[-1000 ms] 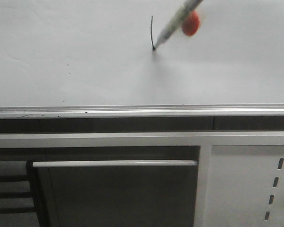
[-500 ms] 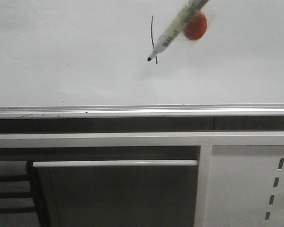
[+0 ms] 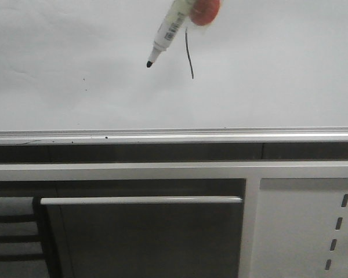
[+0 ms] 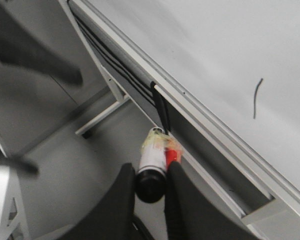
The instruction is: Write number 1 on whiteboard
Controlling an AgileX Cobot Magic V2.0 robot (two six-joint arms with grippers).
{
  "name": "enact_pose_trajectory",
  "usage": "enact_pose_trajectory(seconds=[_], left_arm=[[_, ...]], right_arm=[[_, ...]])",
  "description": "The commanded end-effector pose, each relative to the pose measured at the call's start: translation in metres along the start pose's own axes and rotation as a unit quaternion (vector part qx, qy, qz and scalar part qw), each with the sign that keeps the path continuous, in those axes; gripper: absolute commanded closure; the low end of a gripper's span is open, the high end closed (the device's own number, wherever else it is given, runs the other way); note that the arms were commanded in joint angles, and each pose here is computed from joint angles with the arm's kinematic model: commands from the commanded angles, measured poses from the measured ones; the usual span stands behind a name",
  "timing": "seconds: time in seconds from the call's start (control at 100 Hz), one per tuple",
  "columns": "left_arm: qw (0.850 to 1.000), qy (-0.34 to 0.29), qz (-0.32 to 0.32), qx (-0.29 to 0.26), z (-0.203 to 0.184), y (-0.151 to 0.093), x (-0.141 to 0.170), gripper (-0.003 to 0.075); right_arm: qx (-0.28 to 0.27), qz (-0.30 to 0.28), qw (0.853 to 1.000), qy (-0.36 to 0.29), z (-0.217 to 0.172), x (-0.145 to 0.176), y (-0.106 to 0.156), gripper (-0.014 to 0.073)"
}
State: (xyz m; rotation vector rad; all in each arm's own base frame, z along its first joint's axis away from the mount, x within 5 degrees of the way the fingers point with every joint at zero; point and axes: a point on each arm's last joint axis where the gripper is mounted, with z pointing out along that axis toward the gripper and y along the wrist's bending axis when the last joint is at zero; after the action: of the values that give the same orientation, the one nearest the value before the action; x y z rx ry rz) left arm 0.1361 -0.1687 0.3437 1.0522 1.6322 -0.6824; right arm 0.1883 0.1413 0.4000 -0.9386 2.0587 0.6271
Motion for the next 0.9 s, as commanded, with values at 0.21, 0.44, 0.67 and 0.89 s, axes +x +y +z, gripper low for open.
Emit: enact_pose_trajectory(seconds=[0.21,0.44,0.67,0.89], left_arm=[[1.0,-0.007,0.028,0.001,0.017,-0.005,-0.007,0.0369],[1.0,0.002,0.024,-0.012,0.027,-0.001,-0.003,0.0375],[1.0,0.0,0.024,-0.019,0.027,0.0,-0.003,0.054],[0.999,0.001,0.029,-0.02,0.027,0.0,-0.003,0.0741]], right_arm=[[-0.04,-0.003,0.999,-0.026,-0.014,-0.022,0.013,0.0639],[-0.064,-0.016,0.998,-0.012,-0.012,-0.019,0.023,0.0639],[-0.066,-0.017,0.998,-0.012,-0.012,-0.02,0.023,0.0639],[-0.065,-0.016,0.998,-0.013,-0.012,-0.02,0.023,0.0638]])
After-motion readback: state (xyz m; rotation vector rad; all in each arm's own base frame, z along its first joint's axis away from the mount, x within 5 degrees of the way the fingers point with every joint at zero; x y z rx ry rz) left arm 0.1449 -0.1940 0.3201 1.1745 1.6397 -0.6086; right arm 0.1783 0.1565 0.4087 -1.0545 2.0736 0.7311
